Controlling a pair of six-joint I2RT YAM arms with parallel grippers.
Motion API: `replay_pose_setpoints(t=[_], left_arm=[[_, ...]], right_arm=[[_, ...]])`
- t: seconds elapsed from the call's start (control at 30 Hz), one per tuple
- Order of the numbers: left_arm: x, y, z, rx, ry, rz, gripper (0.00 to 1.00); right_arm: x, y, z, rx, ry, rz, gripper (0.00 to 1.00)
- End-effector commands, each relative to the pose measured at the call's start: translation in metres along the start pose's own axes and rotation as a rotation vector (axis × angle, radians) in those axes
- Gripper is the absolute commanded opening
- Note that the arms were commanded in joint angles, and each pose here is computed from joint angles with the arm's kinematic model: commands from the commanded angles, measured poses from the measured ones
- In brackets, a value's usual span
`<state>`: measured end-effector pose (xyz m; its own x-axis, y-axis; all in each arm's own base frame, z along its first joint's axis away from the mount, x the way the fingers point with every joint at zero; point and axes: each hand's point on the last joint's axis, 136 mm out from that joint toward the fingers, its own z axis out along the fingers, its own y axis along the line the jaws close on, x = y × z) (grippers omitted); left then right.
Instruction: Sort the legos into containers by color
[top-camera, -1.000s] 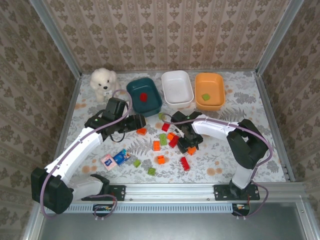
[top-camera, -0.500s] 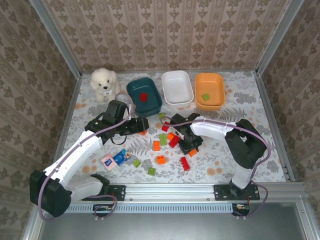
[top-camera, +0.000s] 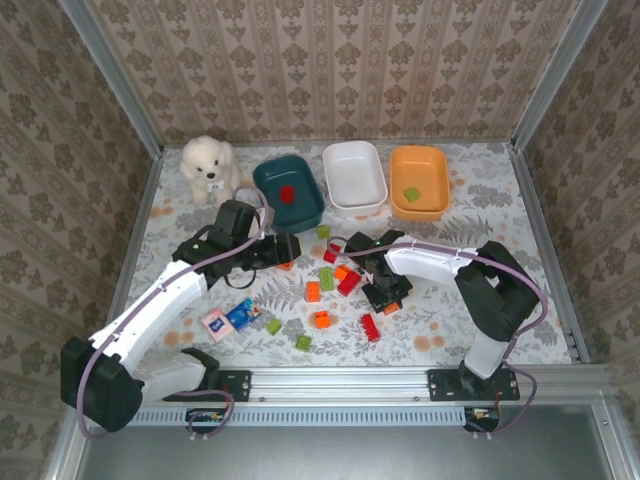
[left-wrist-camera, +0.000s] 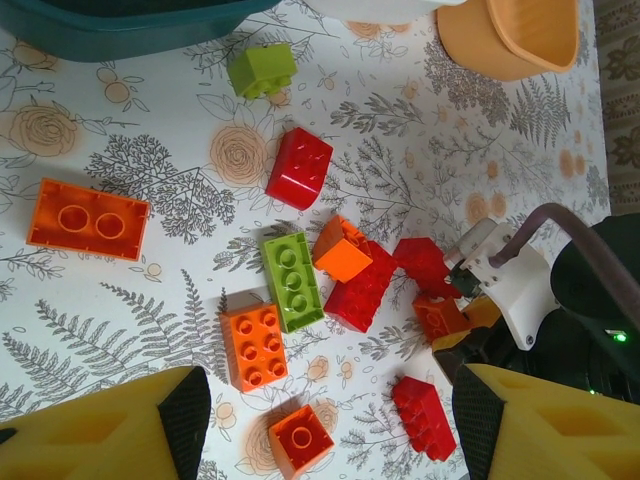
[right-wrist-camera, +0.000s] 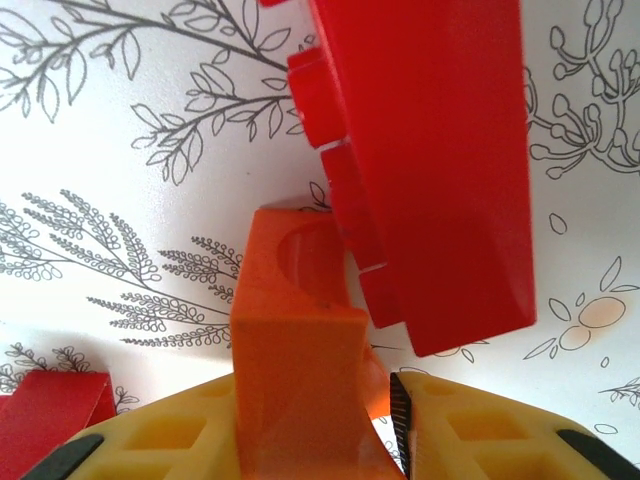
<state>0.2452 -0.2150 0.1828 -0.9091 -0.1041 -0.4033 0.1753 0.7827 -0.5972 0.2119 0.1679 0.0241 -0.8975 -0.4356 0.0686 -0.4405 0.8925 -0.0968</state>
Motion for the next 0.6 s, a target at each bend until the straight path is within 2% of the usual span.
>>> replay_pose_setpoints(t=[0.0, 0.13, 0.3, 0.43, 0.57], left_arm=[[-0.002, -0.017, 0.001, 0.060, 0.006, 0.023, 0.68], [0.001, -0.021, 0.004, 0.078, 0.017, 0.031, 0.68], [0.002, -0.023, 0.004, 0.084, 0.011, 0.025, 0.68], [0.000, -0.026, 0.002, 0.091, 0.006, 0.026, 0.68], [-0.010, -0.036, -0.001, 0.119, -0.025, 0.026, 0.68]], right_arm=[[0.011, -0.004, -0.008, 0.010, 0.010, 0.017, 0.34], [0.012, -0.003, -0.014, -0.006, 0.001, 0.025, 0.31], [0.011, 0.003, -0.041, -0.061, -0.038, 0.034, 0.29], [0.003, 0.007, -0.077, -0.117, -0.103, 0.064, 0.28], [-0.030, -0.001, -0.121, -0.165, -0.228, 0.126, 0.28]])
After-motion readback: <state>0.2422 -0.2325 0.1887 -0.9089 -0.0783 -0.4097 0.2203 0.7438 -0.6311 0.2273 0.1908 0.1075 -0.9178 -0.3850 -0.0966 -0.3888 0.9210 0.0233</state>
